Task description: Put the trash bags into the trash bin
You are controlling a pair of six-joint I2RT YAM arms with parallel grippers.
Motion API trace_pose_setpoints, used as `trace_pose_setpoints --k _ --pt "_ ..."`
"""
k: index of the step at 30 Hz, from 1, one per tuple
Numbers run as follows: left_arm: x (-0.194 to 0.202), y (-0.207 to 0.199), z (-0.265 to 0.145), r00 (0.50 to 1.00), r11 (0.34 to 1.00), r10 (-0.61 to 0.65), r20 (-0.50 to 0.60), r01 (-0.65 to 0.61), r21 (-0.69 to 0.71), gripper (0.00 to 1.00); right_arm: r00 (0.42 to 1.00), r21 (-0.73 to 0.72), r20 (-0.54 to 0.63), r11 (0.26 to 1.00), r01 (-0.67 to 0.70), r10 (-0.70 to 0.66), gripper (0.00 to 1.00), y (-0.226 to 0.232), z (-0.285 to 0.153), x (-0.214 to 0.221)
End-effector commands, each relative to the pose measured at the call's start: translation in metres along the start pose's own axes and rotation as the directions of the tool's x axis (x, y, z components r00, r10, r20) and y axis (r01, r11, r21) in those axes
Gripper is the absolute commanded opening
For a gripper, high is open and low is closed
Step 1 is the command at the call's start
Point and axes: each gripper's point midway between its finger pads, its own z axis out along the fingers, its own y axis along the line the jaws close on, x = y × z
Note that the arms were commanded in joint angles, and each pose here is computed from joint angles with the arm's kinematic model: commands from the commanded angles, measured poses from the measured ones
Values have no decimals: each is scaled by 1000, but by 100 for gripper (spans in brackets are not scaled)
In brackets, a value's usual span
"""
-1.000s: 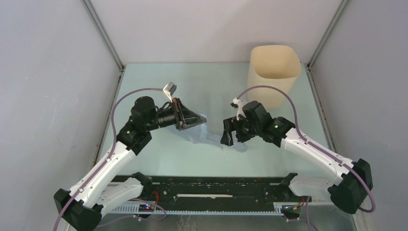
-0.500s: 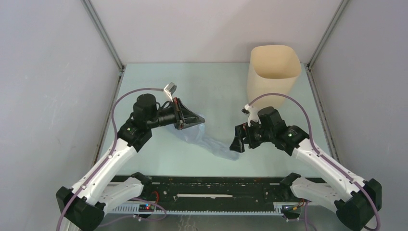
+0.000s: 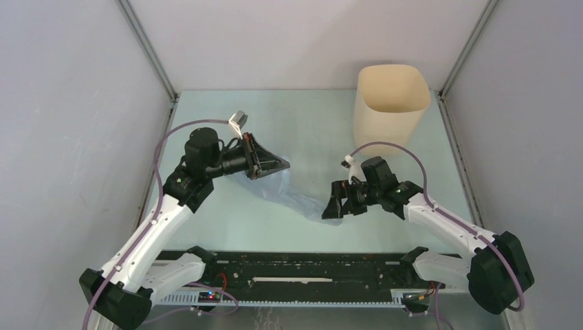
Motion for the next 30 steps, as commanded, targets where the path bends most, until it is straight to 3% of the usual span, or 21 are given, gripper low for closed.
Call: trace_pose_setpoints --k 1,8,13,17,25,30 --pt "-11 -30 -5 998 996 70 6 -70 59 0 999 -138 38 990 6 -1 95 17 7 -4" --pt "-10 -35 -5 997 995 75 -13 -74 73 0 998 -117 56 993 -2 9 93 1 19 2" --pt "-4 -27 -4 996 995 83 -44 -81 61 0 993 -116 103 992 -47 59 80 3 13 -12" --pt "1 -23 -7 995 995 85 -49 -82 55 0 987 -121 158 993 4 16 92 10 4 -20" --pt "5 -24 -12 995 994 95 -41 -92 62 0 992 -118 121 993 -16 30 81 -1 16 -16" --pt "5 -31 -15 991 988 132 -33 -128 83 0 989 -84 149 996 -5 18 94 -9 16 -23"
